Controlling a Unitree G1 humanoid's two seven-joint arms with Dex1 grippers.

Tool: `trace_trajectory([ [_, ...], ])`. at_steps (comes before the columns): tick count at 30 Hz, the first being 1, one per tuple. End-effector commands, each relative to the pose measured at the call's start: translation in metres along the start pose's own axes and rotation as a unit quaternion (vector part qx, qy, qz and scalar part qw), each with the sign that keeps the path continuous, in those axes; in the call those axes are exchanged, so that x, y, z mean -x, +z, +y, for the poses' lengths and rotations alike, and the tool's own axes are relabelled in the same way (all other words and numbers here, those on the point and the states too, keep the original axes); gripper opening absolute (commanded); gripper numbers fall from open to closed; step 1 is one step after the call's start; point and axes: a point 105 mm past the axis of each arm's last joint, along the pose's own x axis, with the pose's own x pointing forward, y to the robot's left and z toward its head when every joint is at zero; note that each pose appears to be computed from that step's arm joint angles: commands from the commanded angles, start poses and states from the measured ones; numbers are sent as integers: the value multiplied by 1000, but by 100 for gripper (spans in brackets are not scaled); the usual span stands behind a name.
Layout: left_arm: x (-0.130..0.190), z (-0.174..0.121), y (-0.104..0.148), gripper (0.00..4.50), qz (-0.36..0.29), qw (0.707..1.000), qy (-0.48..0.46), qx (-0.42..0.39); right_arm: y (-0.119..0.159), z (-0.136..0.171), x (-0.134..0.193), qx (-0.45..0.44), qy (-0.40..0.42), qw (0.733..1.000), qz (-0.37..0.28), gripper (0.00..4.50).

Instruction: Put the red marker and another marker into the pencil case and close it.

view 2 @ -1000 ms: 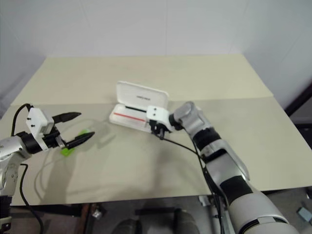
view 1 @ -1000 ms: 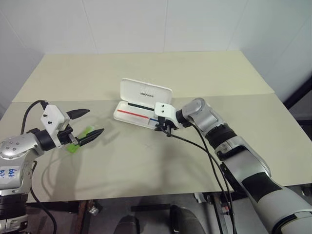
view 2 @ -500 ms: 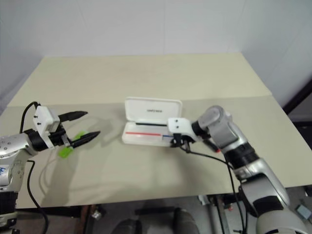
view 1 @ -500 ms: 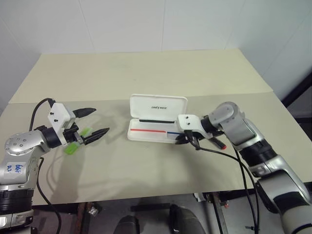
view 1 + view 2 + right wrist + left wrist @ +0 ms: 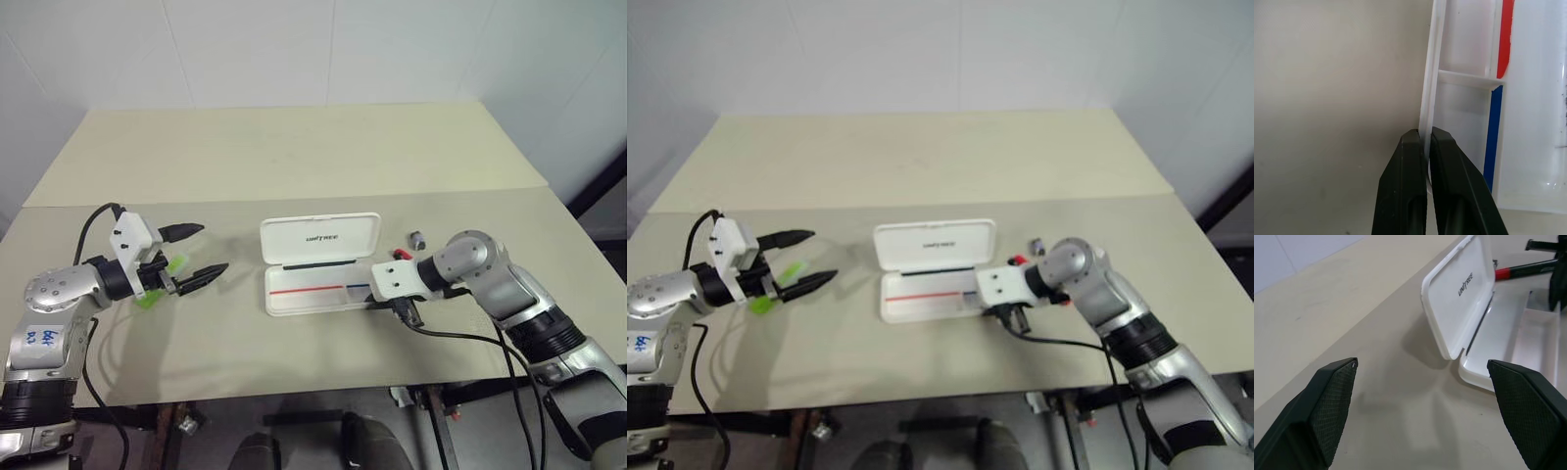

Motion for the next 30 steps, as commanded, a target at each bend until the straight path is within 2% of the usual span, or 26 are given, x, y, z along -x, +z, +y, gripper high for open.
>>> trace_trajectory([
  [1,-1,-8,15,450,-26,999,-23,-8,-19,-7,7,-16,-22,999,42,1],
  [9,11,-25,15,450,-23,997,-64,19,-21,-4,6,-45,-18,998,34,1],
  [10,12,-26,15,450,-20,997,-68,19,-20,-4,5,-47,-19,998,32,61],
  [11,13,-25,15,450,-19,997,-70,19,-19,-5,4,-47,-22,998,28,81],
  [14,14,-25,18,450,-15,997,-81,8,-11,-14,4,-42,-45,998,11,183],
  [29,4,-44,29,450,-9,982,-183,-32,10,-11,26,-38,-30,999,-15,183],
  [30,3,-44,29,450,-9,982,-185,-33,10,-10,28,-41,-29,999,-15,200],
])
